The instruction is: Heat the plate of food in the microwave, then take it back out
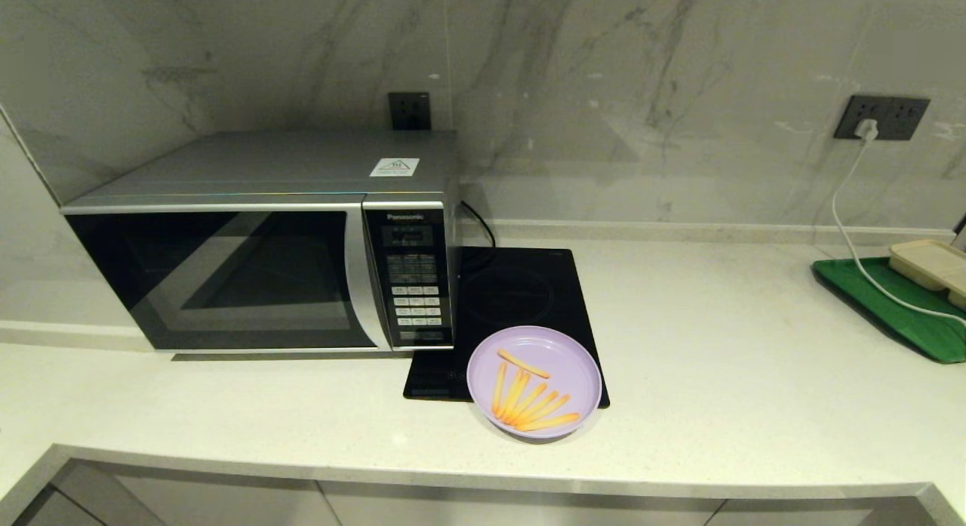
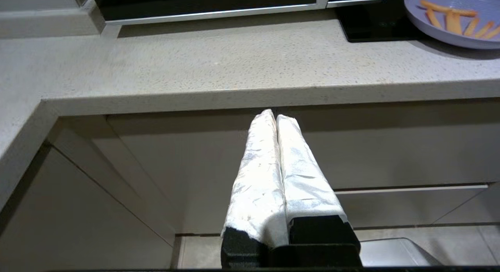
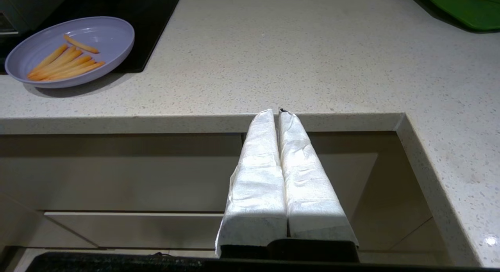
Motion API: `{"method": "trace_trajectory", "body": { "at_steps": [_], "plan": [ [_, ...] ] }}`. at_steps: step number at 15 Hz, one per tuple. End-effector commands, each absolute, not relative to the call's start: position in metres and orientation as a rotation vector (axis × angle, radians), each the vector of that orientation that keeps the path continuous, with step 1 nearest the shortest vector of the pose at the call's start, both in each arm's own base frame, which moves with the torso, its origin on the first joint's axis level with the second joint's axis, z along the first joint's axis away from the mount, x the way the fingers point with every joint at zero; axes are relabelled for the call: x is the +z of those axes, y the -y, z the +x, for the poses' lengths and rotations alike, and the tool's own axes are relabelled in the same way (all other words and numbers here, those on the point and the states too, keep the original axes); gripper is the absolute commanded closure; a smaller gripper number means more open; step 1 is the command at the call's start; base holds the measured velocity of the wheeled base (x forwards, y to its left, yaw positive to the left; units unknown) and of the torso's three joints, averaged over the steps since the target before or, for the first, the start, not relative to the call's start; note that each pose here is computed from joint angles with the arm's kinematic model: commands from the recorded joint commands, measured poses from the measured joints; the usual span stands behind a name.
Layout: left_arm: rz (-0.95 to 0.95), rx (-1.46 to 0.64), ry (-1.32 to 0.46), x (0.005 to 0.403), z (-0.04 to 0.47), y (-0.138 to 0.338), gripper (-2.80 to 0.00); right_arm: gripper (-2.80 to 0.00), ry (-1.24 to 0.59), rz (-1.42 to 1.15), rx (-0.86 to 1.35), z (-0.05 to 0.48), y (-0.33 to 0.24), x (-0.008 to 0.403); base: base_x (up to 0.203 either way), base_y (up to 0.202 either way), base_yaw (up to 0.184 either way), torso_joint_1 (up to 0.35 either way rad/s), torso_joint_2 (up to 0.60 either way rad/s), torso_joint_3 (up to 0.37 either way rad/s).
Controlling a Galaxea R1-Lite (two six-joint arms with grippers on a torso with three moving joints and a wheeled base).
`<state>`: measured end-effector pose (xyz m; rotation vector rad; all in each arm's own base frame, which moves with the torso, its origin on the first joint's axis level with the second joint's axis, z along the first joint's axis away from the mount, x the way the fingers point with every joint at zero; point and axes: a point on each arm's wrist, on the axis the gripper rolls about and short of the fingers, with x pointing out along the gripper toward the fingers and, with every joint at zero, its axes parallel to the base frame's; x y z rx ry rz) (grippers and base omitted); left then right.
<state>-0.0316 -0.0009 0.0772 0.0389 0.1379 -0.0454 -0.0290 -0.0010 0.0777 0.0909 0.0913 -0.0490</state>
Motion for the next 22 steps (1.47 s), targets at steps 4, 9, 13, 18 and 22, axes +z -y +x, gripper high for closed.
{"method": "trace_trajectory", "body": {
  "at_steps": [4, 9, 13, 18, 22],
  "plan": [
    [0.033, -0.041, -0.137, 0.0776, -0.0315, 0.0008, 0.00, 0.00, -0.092, 0.091, -0.049, -0.0290, 0.0011, 0.0776, 0.000, 0.000, 0.000, 0.000, 0.00, 0.000],
    [0.033, -0.041, -0.140, 0.0773, -0.0315, 0.0009, 0.00, 0.00, -0.091, 0.091, -0.049, -0.0290, 0.0011, 0.0776, 0.000, 0.000, 0.000, 0.000, 0.00, 0.000],
    [0.033, -0.042, -0.140, 0.0773, -0.0315, 0.0008, 0.00, 0.00, -0.092, 0.084, -0.045, -0.0290, 0.0010, 0.0776, 0.000, 0.000, 0.000, 0.000, 0.00, 0.000],
    [0.033, -0.041, -0.140, 0.0773, -0.0315, 0.0008, 0.00, 0.00, -0.093, 0.084, -0.044, -0.0289, 0.0010, 0.0776, 0.000, 0.000, 0.000, 0.000, 0.00, 0.000],
    [0.033, -0.041, -0.140, 0.0773, -0.0315, 0.0009, 0.00, 0.00, -0.093, 0.084, -0.044, -0.0289, 0.0010, 0.0776, 0.000, 0.000, 0.000, 0.000, 0.00, 0.000]
  ]
}}
